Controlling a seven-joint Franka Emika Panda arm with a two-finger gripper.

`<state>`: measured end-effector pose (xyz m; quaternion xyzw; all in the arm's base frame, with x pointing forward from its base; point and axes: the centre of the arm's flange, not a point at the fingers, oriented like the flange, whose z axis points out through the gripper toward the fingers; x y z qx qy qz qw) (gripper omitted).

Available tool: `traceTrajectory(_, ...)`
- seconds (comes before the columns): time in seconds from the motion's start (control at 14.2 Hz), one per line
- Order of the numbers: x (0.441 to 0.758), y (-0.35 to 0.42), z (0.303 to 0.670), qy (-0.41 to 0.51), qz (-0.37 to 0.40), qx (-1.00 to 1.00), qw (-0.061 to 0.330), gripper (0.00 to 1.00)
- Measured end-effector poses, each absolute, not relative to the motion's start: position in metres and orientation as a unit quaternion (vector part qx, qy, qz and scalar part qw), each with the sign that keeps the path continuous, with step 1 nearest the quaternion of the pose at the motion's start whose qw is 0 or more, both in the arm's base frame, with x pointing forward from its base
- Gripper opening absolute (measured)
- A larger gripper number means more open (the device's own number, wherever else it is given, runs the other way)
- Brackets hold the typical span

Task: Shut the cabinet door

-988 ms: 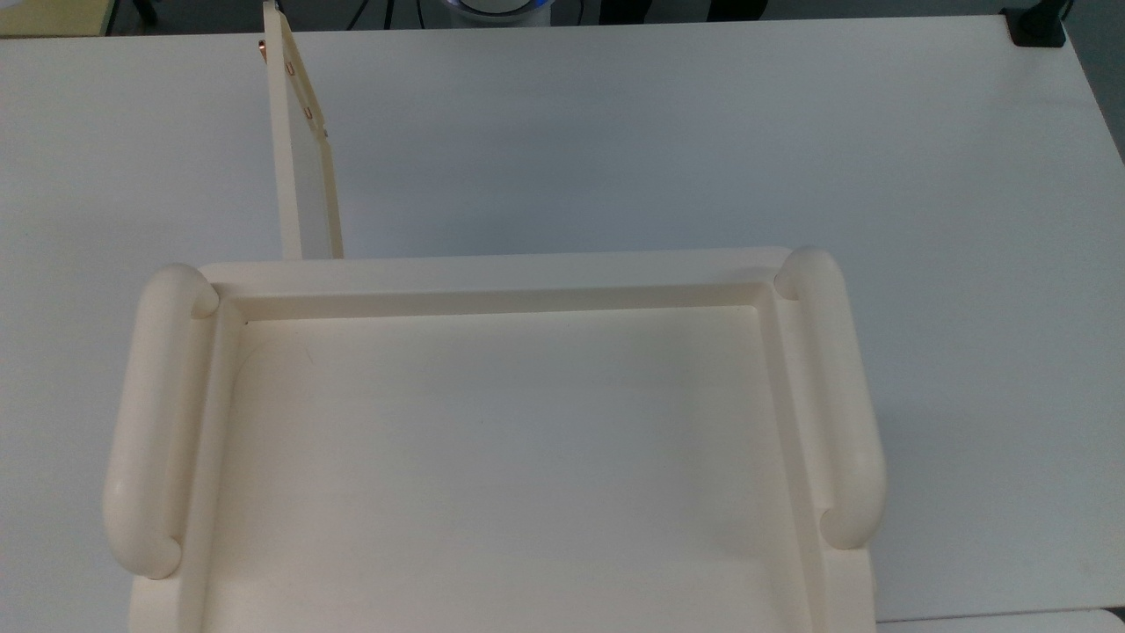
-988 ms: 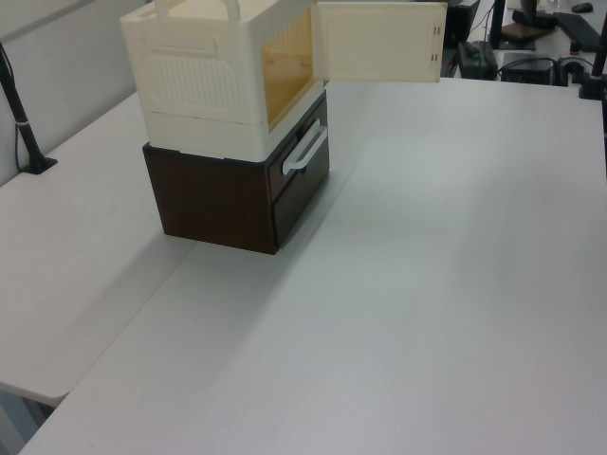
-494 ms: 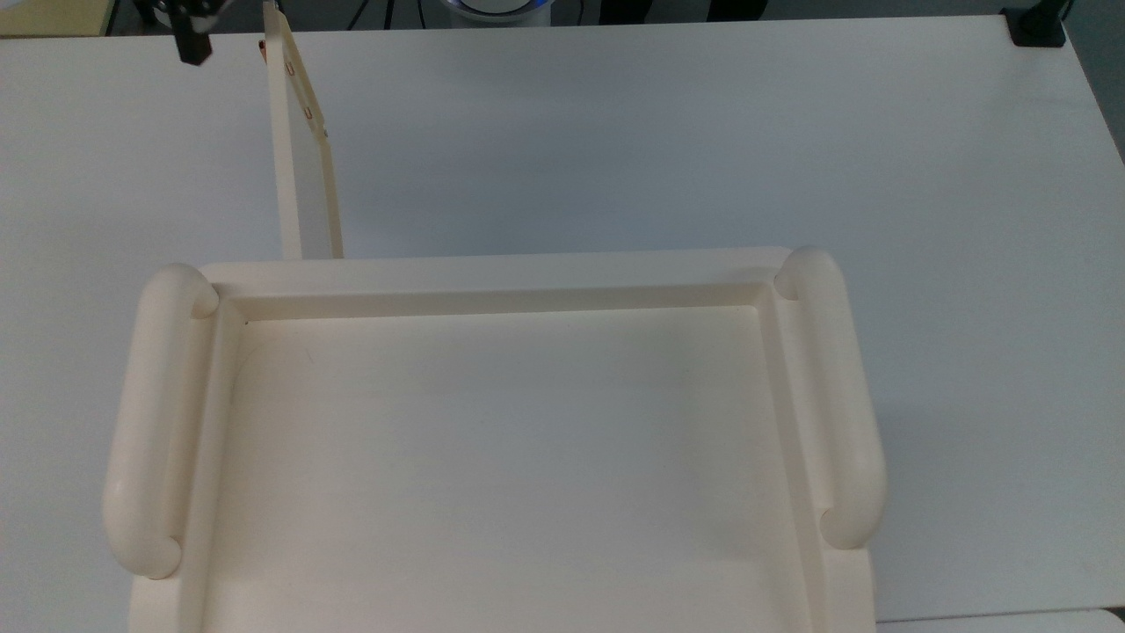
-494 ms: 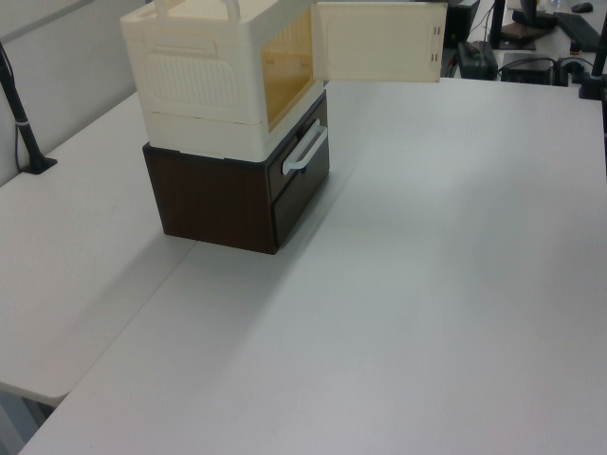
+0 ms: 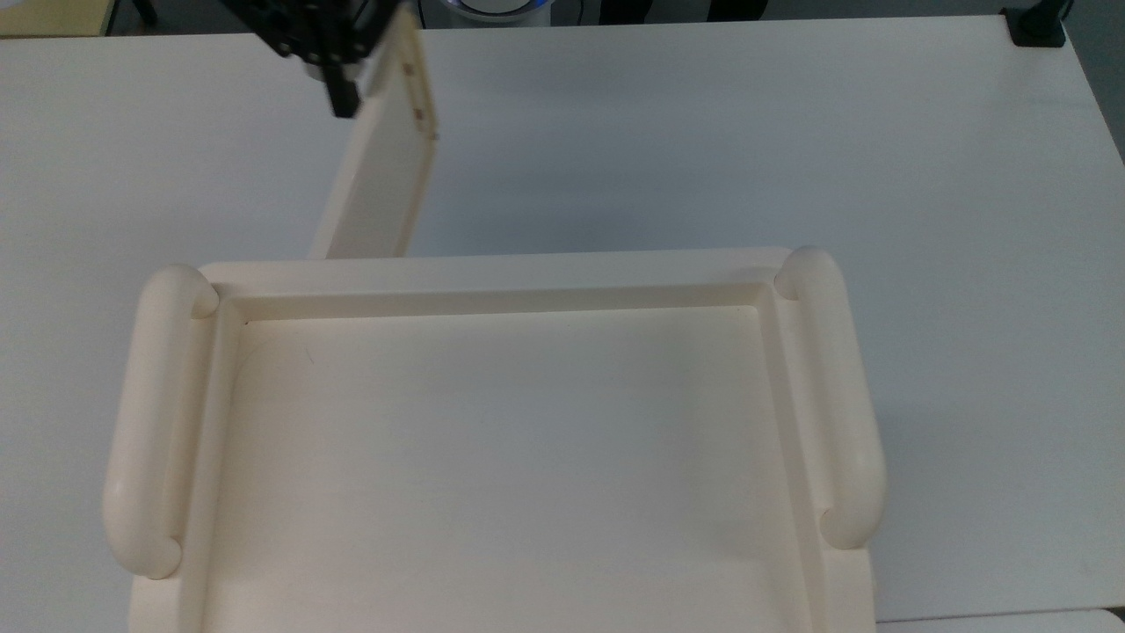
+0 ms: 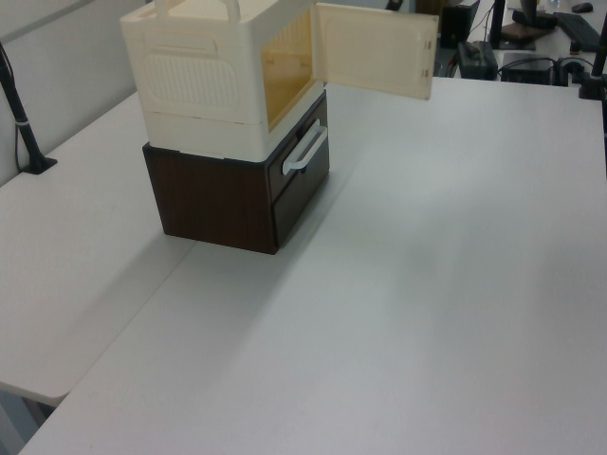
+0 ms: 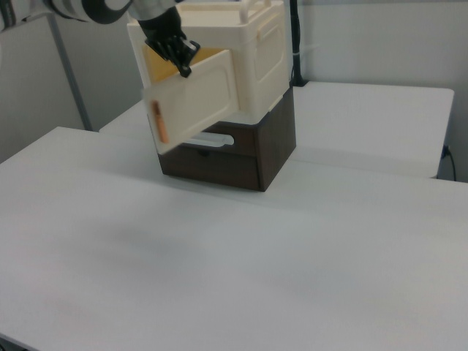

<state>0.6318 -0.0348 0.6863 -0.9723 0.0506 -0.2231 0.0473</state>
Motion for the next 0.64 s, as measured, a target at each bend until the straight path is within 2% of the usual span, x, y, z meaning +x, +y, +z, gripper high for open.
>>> traceTrajectory(0.21,0.646,-0.007,0.678,0.06,-0.243,-0.966,0.058,0.01)
traceTrajectory(0.42,0.656,-0.012,0.664,0.066,-0.246,-0.965,0.057,0.01)
traceTrajectory(0.64,0.673,-0.007,0.654,0.065,-0.28,-0.956,0.057,0.01)
